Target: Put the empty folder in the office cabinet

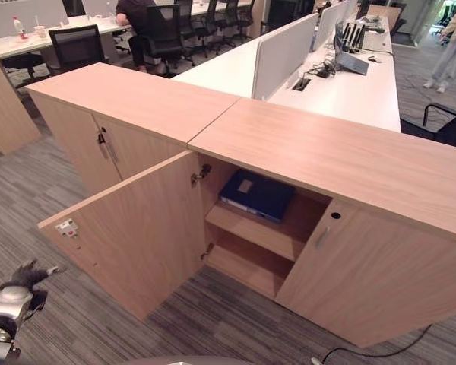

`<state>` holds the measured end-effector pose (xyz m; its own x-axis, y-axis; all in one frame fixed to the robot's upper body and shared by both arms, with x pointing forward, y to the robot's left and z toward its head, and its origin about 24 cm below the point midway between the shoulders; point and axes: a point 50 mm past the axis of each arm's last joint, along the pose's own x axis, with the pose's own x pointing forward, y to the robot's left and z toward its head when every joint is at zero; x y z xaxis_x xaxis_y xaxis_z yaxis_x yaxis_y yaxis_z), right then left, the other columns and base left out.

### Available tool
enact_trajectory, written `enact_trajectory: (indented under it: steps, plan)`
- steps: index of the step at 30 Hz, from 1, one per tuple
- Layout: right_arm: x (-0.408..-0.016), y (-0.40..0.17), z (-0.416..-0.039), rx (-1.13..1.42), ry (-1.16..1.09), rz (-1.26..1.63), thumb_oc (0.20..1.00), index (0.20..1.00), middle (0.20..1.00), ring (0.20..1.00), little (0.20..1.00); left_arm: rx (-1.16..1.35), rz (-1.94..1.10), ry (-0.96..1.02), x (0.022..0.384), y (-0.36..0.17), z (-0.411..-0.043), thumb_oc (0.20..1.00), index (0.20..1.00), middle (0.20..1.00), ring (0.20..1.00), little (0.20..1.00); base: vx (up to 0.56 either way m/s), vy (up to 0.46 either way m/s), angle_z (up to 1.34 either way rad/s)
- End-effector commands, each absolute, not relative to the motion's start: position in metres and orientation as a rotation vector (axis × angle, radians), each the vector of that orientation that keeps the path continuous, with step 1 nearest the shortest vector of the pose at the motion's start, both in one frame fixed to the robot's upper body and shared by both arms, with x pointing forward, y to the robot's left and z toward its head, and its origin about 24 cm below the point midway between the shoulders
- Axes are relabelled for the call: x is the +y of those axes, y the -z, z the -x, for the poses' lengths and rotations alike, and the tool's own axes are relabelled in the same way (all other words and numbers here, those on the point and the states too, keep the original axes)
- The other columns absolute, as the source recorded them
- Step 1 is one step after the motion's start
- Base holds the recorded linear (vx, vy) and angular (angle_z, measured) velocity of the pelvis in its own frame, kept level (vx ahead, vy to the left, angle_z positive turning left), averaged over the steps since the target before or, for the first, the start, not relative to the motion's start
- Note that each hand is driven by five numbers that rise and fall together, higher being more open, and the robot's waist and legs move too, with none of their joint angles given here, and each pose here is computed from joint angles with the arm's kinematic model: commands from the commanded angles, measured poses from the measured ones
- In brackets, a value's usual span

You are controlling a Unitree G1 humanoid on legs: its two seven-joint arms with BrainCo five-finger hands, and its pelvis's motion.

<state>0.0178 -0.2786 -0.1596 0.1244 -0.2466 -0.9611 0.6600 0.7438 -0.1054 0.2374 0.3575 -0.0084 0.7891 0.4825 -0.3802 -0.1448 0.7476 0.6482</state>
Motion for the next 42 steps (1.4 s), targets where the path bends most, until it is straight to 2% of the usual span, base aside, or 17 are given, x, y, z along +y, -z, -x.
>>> enact_trajectory:
  steps: [1,12,17,18,21,23,25,26,27,31,32,34,35,36,39,42]
  plan:
    - [-0.271,0.162,-0.028,1.269,0.680,-0.434,1.000,1.000,1.000,1.000,1.000,0.638,-0.652,-0.457,0.372,0.016,-0.227,1.000,1.000,1.000,1.000,1.000,0.00,0.000,0.00]
    - [-0.286,0.156,-0.028,1.204,0.734,-0.440,1.000,1.000,1.000,1.000,1.000,0.507,-0.661,-0.484,0.357,-0.004,-0.255,1.000,1.000,1.000,1.000,1.000,0.00,0.028,-0.03]
    - [-0.294,0.154,-0.023,1.197,0.786,-0.446,1.000,1.000,1.000,1.000,1.000,0.414,-0.725,-0.480,0.351,-0.034,-0.288,1.000,1.000,1.000,1.000,1.000,-0.01,0.036,-0.13]
    - [-0.293,0.154,-0.017,1.207,0.795,-0.444,1.000,1.000,1.000,1.000,1.000,0.256,-0.721,-0.387,0.318,-0.055,-0.314,1.000,1.000,1.000,1.000,1.000,-0.04,0.044,-0.07]
    - [-0.291,0.155,-0.012,1.231,0.782,-0.422,1.000,1.000,1.000,1.000,1.000,0.169,-0.713,-0.247,0.276,-0.058,-0.334,1.000,1.000,1.000,1.000,1.000,-0.04,0.032,0.11]
    - [-0.292,0.155,-0.011,1.235,0.783,-0.415,1.000,1.000,1.000,1.000,1.000,0.162,-0.710,-0.220,0.269,-0.058,-0.337,1.000,1.000,1.000,1.000,1.000,-0.01,0.011,0.05]
    - [-0.293,0.154,-0.012,1.234,0.784,-0.404,1.000,1.000,1.000,1.000,1.000,0.129,-0.680,-0.127,0.244,-0.058,-0.345,1.000,1.000,1.000,1.000,1.000,-0.04,0.020,-0.02]
    - [-0.296,0.154,-0.013,1.230,0.786,-0.397,1.000,1.000,1.000,1.000,1.000,0.097,-0.647,-0.002,0.216,-0.056,-0.346,1.000,1.000,1.000,1.000,1.000,0.00,0.000,0.00]
    - [-0.296,0.154,-0.013,1.231,0.787,-0.397,1.000,1.000,1.000,1.000,1.000,0.098,-0.646,-0.001,0.216,-0.056,-0.345,1.000,1.000,1.000,1.000,1.000,-0.03,0.019,0.07]
    - [-0.295,0.154,-0.006,1.263,0.780,-0.409,1.000,1.000,1.000,1.000,1.000,0.099,-0.596,0.305,0.158,-0.040,-0.336,1.000,1.000,1.000,1.000,1.000,-0.03,0.023,0.18]
    - [-0.294,0.154,-0.007,1.263,0.780,-0.410,1.000,1.000,1.000,1.000,1.000,0.099,-0.596,0.305,0.158,-0.040,-0.336,1.000,1.000,1.000,1.000,1.000,-0.03,0.007,0.17]
    - [-0.289,0.156,-0.001,1.293,0.791,-0.441,1.000,1.000,1.000,1.000,1.000,0.087,-0.516,0.520,0.113,-0.030,-0.318,1.000,1.000,1.000,1.000,1.000,-0.04,0.001,0.07]
    - [-0.289,0.156,-0.001,1.293,0.791,-0.441,1.000,1.000,1.000,1.000,1.000,0.087,-0.516,0.520,0.113,-0.030,-0.318,1.000,1.000,1.000,1.000,1.000,-0.02,0.003,0.07]
    - [-0.286,0.157,0.002,1.303,0.799,-0.459,1.000,1.000,1.000,1.000,1.000,0.065,-0.422,0.618,0.098,-0.031,-0.303,1.000,1.000,1.000,1.000,1.000,-0.01,0.005,0.16]
    - [-0.281,0.159,0.008,1.329,0.797,-0.477,1.000,1.000,1.000,1.000,1.000,0.075,-0.356,0.718,0.087,-0.029,-0.289,1.000,1.000,1.000,1.000,1.000,0.00,0.005,0.06]
    - [-0.277,0.159,0.021,1.423,0.754,-0.465,1.000,1.000,1.000,1.000,1.000,0.137,-0.152,0.896,0.073,-0.024,-0.261,1.000,1.000,1.000,1.000,1.000,-0.01,0.000,-0.05]
